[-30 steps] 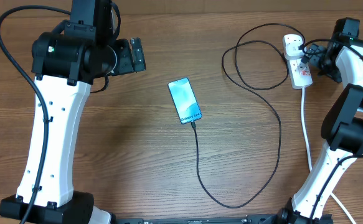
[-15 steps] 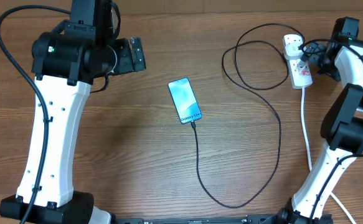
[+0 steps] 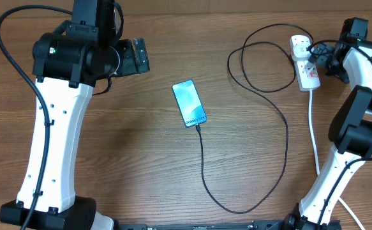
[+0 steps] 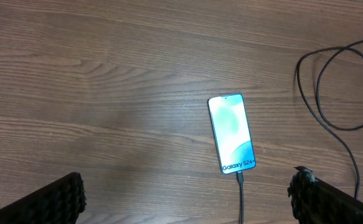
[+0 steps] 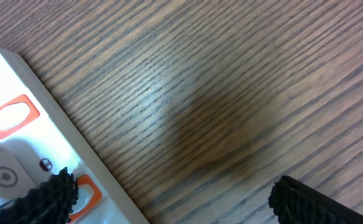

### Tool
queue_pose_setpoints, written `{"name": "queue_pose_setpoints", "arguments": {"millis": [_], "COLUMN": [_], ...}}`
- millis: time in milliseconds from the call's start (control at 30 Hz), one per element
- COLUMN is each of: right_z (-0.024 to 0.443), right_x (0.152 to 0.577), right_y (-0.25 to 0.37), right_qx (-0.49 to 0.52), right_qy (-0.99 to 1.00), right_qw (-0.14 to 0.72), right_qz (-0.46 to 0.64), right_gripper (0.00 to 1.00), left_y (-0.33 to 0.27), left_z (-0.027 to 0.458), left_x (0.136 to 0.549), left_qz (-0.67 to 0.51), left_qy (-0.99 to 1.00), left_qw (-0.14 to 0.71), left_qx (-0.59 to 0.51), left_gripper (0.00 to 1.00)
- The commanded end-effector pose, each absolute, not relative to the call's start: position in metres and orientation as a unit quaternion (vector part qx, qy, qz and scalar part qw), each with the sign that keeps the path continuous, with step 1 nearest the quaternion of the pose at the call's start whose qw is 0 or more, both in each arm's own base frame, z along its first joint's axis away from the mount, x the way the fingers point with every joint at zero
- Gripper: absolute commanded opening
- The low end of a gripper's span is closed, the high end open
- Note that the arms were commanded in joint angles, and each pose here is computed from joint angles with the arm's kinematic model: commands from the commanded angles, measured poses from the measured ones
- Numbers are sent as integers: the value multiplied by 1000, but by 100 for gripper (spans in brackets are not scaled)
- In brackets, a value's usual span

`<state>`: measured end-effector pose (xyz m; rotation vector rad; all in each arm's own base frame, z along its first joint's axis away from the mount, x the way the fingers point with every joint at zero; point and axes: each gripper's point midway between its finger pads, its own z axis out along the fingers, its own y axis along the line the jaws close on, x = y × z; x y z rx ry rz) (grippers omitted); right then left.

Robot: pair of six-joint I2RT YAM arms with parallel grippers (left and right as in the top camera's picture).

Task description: Plug charger to phone and switch on socket

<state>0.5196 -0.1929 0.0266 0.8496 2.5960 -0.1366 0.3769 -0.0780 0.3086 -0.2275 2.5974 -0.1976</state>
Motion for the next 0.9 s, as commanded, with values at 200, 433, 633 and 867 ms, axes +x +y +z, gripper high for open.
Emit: {"name": "queue_pose_setpoints", "arguments": {"millis": [200,433,633,867], "right_z": [-11,-12,-1,17], "right_x": [502,498,502,508], "right_y": [-200,-199,-194,-195], "right_qx": [307,303,305,305], "right_qy": [936,938,940,939], "right_qw": [152,143,143,149], "right_qz": [-84,-84,-59,-53], "right_gripper": [100,100,100,100], "left_y": [-79,-79,-79,-79], "left_z": [310,310,310,310], "left_x": [378,379,379,379], "left_qz": [-66,-66,-66,-66], "left_qy": [959,959,959,959], "left_qw": [265,267,267,267], "left_qx": [-72,-72,-72,-72], "left_gripper": [100,100,100,100]}}
